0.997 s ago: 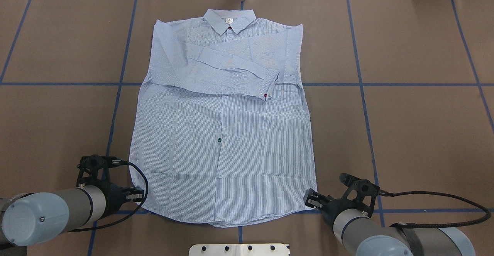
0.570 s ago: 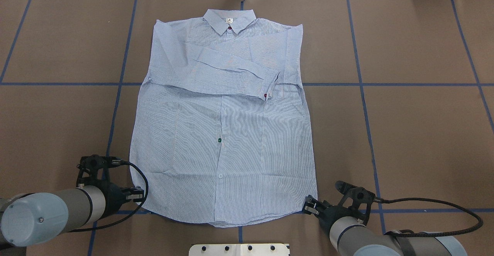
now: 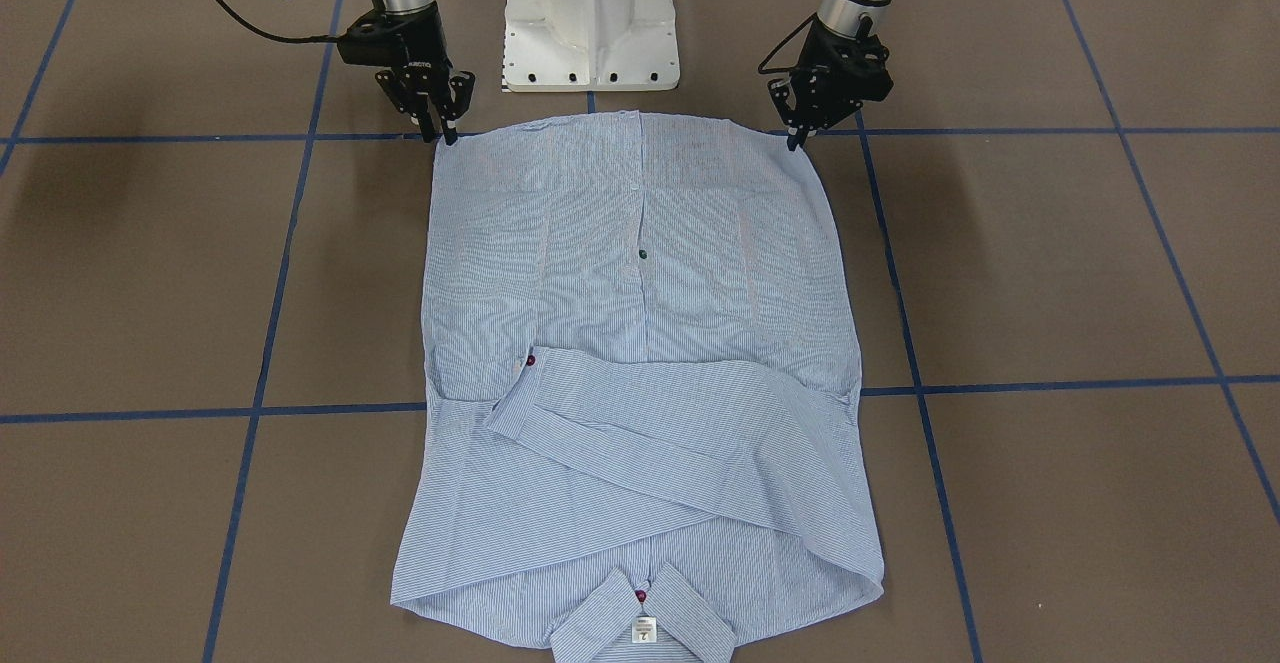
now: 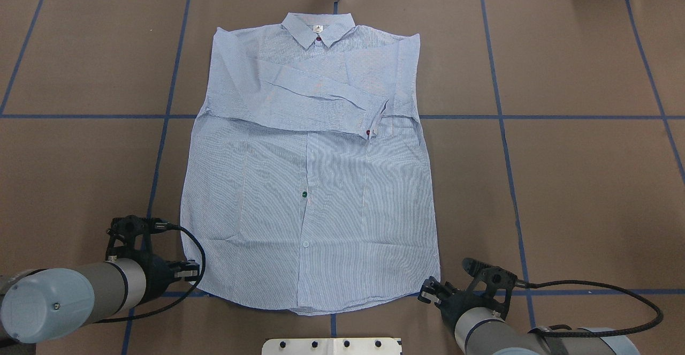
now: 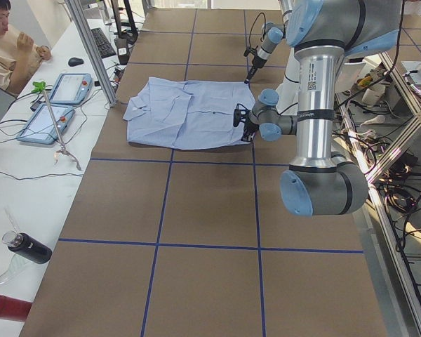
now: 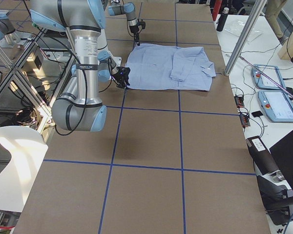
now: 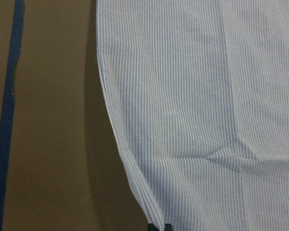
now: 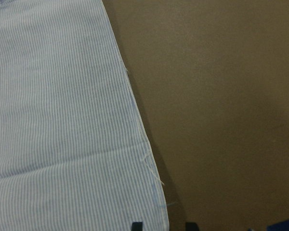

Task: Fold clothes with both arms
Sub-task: 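Lower both grippers and grasp the hem corners nearest the robot, then lift the hem with both grippers and fold it toward the collar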

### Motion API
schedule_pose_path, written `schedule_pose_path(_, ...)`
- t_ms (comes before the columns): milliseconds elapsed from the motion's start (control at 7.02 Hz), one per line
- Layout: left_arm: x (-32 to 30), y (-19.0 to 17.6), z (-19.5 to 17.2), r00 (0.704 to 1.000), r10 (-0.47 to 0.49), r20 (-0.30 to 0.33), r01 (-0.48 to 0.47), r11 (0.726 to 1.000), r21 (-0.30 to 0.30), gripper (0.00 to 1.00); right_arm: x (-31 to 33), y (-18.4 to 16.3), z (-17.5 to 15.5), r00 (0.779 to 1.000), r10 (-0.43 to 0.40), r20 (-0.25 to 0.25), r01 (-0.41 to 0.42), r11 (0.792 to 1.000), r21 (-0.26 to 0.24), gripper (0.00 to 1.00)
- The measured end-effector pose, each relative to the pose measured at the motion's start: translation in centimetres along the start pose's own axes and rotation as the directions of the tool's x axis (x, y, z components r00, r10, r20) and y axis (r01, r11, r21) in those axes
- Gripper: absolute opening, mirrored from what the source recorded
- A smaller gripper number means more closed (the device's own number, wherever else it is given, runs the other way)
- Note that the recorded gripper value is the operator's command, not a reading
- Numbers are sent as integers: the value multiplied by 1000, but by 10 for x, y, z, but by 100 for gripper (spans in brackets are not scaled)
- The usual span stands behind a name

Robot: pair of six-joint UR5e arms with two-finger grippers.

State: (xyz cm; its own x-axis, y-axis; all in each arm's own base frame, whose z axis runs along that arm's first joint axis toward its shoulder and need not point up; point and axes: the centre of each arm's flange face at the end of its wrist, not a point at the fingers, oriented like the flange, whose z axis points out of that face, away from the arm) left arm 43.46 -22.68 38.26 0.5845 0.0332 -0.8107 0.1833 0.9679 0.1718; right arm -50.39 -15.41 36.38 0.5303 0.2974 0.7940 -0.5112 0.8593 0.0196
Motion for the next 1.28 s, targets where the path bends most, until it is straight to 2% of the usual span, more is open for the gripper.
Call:
schedule_pose_path(142, 0, 0, 0, 1000, 0, 0, 0, 1000, 0, 0, -2, 1, 0, 1000, 0, 1, 0, 1000, 0, 26)
schedule_pose_path(427, 1, 0, 0, 1000, 0, -2, 0, 1000, 0, 0, -7, 4, 4, 1000, 0, -1, 0, 1000, 1, 1)
schedule_pose_path(855, 8, -2, -13, 1000, -2, -27, 2, 1000, 0, 0, -8, 0, 4, 1000, 4, -1, -4, 1000, 7, 0)
schedule_pose_path(997, 14, -4, -25, 999, -1, -50, 1, 1000, -1, 0, -10, -10, -10, 1000, 16, 16, -16, 1000, 4, 0)
schedule_pose_path(1282, 34, -7, -73, 995, -1, -102, -2, 999, -35, 0, -12, -48, -84, 999, 35, 36, -34, 999, -27, 0)
